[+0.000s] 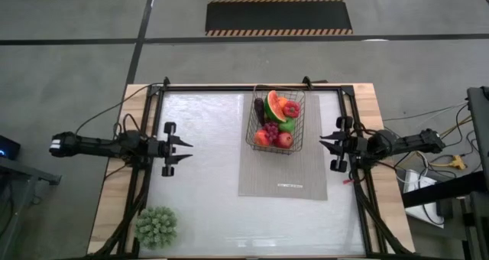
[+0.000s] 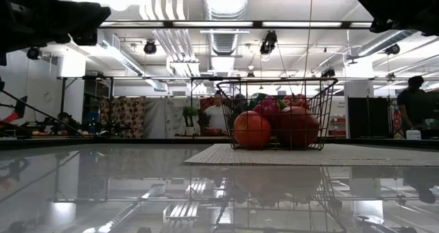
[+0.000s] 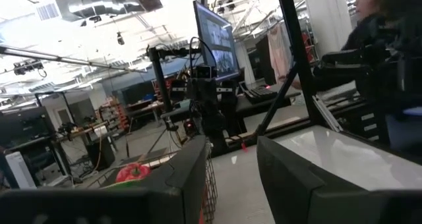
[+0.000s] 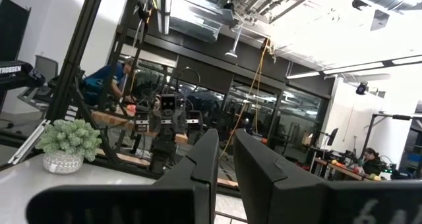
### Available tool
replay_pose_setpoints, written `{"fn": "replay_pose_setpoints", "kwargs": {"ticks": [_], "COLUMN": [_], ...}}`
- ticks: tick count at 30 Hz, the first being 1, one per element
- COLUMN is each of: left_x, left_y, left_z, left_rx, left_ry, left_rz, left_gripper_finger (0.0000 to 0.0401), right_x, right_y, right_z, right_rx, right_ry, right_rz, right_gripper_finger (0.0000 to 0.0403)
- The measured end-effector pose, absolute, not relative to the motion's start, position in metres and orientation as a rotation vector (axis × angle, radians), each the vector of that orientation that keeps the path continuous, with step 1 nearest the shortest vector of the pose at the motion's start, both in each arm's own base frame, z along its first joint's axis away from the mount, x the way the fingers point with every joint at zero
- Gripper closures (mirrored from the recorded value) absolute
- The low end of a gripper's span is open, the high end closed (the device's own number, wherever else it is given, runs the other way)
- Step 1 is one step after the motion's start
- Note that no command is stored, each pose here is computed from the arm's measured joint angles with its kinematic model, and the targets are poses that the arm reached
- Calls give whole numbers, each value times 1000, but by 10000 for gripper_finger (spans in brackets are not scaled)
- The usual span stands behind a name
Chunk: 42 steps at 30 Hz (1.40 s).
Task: Build produce basket
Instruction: Return to Home Position
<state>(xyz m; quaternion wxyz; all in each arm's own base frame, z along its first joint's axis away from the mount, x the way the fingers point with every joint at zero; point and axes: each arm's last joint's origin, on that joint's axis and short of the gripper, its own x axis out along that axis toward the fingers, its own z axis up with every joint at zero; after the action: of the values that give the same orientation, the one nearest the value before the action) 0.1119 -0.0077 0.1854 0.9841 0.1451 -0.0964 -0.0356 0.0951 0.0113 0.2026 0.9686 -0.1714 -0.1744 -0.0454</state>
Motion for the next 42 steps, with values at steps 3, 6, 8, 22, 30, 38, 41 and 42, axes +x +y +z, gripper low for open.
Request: {"fn": "replay_pose_setpoints", "kwargs": {"ticks": [3, 6, 8, 22, 30, 38, 41, 42], "left_x": [113, 113, 114, 117, 119, 120, 121, 121], "left_y": [-8, -8, -8, -8, -8, -8, -8, -8], "left_z": [185, 184, 183, 179, 177, 175, 174, 174], "left_rx": [292, 292, 292, 293, 293, 294, 294, 294], "left_ry": [-185, -175, -170, -127, -104, -87, -81, -79], "left_rz": [-73, -74, -75, -81, -85, -88, -88, -88], "left_gripper_finger": [283, 283, 283, 283, 283, 283, 283, 283], "right_x": [95, 95, 95, 95, 95, 95, 95, 95], "right_y": [11, 11, 11, 11, 11, 11, 11, 11], "right_z": [203, 203, 203, 203, 203, 203, 203, 203], "right_rx": [-347, -347, -347, -347, -347, -347, -347, -347], "right_ry": [-352, -352, -353, -352, -352, -352, -352, -352], "right_rz": [-92, -92, -92, -92, -92, -92, -92, -92], "right_gripper_finger": [365, 364, 365, 364, 364, 364, 364, 364]}}
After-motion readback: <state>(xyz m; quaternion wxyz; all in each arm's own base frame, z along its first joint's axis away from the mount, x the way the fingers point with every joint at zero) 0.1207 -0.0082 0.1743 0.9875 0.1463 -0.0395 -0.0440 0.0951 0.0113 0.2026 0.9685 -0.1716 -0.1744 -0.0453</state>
